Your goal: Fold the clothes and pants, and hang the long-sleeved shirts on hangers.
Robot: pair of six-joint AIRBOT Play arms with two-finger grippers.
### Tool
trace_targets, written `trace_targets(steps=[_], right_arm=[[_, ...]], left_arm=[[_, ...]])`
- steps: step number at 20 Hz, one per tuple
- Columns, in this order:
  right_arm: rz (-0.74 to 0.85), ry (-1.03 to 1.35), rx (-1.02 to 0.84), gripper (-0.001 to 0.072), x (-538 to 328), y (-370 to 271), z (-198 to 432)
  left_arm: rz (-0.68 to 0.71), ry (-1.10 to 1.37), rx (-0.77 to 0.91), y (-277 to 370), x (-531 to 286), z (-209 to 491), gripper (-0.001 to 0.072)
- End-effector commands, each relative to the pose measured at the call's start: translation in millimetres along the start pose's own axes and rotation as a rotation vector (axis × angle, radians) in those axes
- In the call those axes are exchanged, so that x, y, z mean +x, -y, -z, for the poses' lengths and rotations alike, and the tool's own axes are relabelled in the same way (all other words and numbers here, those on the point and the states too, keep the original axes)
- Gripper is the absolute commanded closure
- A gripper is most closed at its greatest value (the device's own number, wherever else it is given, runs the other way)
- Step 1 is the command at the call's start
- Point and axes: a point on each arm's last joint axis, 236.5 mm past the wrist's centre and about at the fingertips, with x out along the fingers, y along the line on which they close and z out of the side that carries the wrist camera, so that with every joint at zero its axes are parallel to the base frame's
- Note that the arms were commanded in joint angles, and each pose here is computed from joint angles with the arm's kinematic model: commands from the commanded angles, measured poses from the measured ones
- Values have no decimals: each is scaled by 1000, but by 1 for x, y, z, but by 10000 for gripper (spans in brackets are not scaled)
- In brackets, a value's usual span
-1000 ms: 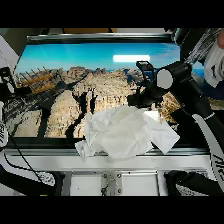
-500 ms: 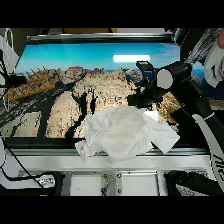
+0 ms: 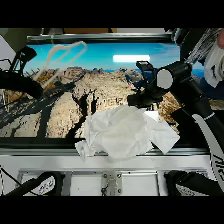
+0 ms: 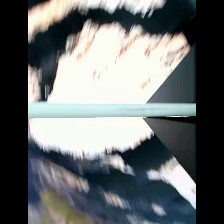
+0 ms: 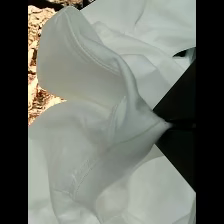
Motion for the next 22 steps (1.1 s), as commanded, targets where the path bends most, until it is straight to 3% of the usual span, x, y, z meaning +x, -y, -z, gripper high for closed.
trace_targets(steps=[1, 3, 7, 12, 22], right_arm=[[0, -1, 0, 699, 0, 0, 0], [0, -1, 0, 699, 0, 0, 0], [0, -1, 0, 699, 0, 0, 0], [0, -1, -1, 699, 0, 0, 0], [0, -1, 0, 699, 0, 0, 0]], left_arm=[[280, 1, 204, 76, -23, 6, 692], [289, 1, 205, 78, -23, 6, 693], [392, -30, 384, 95, -32, 26, 694], [539, 207, 350, 115, -34, 21, 695], [619, 160, 247, 152, 4, 95, 694]])
